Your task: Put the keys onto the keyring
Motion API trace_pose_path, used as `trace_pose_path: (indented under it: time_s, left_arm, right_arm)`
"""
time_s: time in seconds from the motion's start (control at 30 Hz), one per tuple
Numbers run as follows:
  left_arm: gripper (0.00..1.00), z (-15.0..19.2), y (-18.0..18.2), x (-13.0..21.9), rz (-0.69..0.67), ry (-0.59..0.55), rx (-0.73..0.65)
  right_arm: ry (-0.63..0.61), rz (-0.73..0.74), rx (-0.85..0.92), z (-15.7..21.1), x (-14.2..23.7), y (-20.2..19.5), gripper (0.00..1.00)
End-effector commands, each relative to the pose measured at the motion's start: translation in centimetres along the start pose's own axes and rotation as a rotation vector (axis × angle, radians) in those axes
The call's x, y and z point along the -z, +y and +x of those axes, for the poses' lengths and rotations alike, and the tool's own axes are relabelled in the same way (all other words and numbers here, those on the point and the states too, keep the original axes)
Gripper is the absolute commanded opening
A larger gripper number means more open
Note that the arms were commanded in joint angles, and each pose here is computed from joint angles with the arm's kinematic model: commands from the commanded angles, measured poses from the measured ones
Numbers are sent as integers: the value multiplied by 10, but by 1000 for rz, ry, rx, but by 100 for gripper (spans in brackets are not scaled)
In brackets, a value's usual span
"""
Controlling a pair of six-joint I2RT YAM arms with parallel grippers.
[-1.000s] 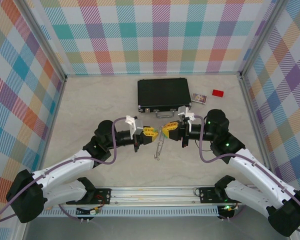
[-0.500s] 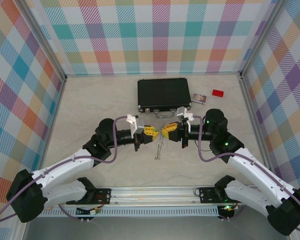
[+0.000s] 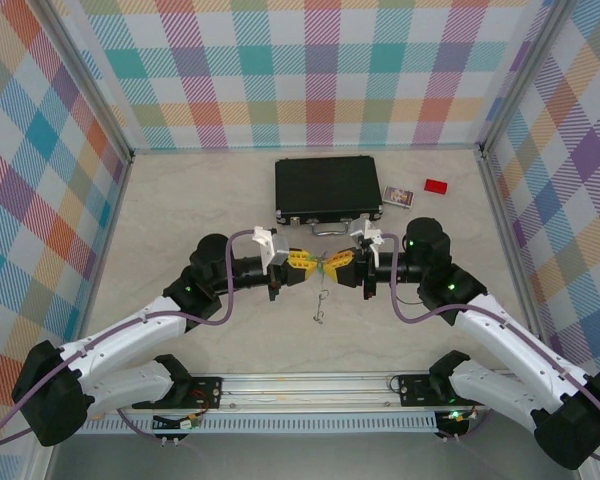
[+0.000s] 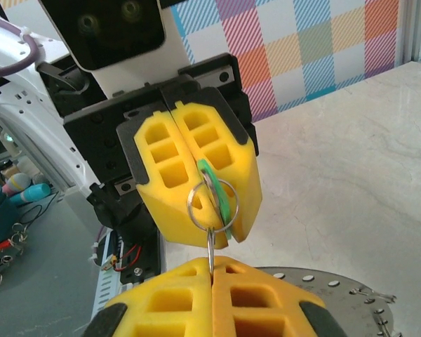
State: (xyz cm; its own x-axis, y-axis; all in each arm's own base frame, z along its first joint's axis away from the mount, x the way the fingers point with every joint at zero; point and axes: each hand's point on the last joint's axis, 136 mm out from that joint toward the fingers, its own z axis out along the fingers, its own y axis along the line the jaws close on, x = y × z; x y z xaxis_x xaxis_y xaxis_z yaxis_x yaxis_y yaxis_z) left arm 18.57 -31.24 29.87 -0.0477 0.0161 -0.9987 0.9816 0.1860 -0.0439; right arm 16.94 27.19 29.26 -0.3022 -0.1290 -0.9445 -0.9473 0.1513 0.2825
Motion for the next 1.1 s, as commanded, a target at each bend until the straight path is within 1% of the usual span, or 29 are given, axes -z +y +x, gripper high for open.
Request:
trace_pose_path:
  time_s: [0.0, 0.17, 0.4, 0.43, 0.47, 0.53, 0.57, 0.63, 0.83, 1.03, 1.07]
  left_arm:
    - [0, -22, -4, 3, 2, -40, -49]
    - [0, -22, -3, 1, 5, -28, -52]
    - [0, -26, 1, 3, -29, -22, -71]
    - [0, -26, 2, 4, -35, -21, -73]
    - [0, -28, 3, 4, -41, -22, -76]
    - [0, -27, 4, 3, -47, -10, -77]
    - [0, -26, 5, 3, -52, -2, -77]
    - [0, -24, 9, 1, -63, 13, -71]
    - [0, -16, 20, -5, -103, 49, -63]
    - [0, -7, 34, -16, -130, 101, -47]
    - [0, -6, 35, -17, -131, 105, -44]
  right_arm:
    - [7, -22, 18, 2, 0, 2, 0]
    - [21, -22, 14, 5, -1, 1, 0]
    - [42, 13, 9, 12, -1, -6, 0]
    - [43, 26, 11, 13, -1, -8, 2]
    - [43, 42, 5, 14, -1, -11, 8]
    - [39, 80, 7, 15, 1, -16, 26]
    - [33, 92, 11, 15, 2, -17, 31]
    - [18, 118, 22, 15, 4, -19, 35]
    - [-25, 221, 38, 12, 16, -28, 57]
    - [-103, 365, 38, 8, 34, -40, 69]
    - [-111, 401, 31, 9, 38, -44, 72]
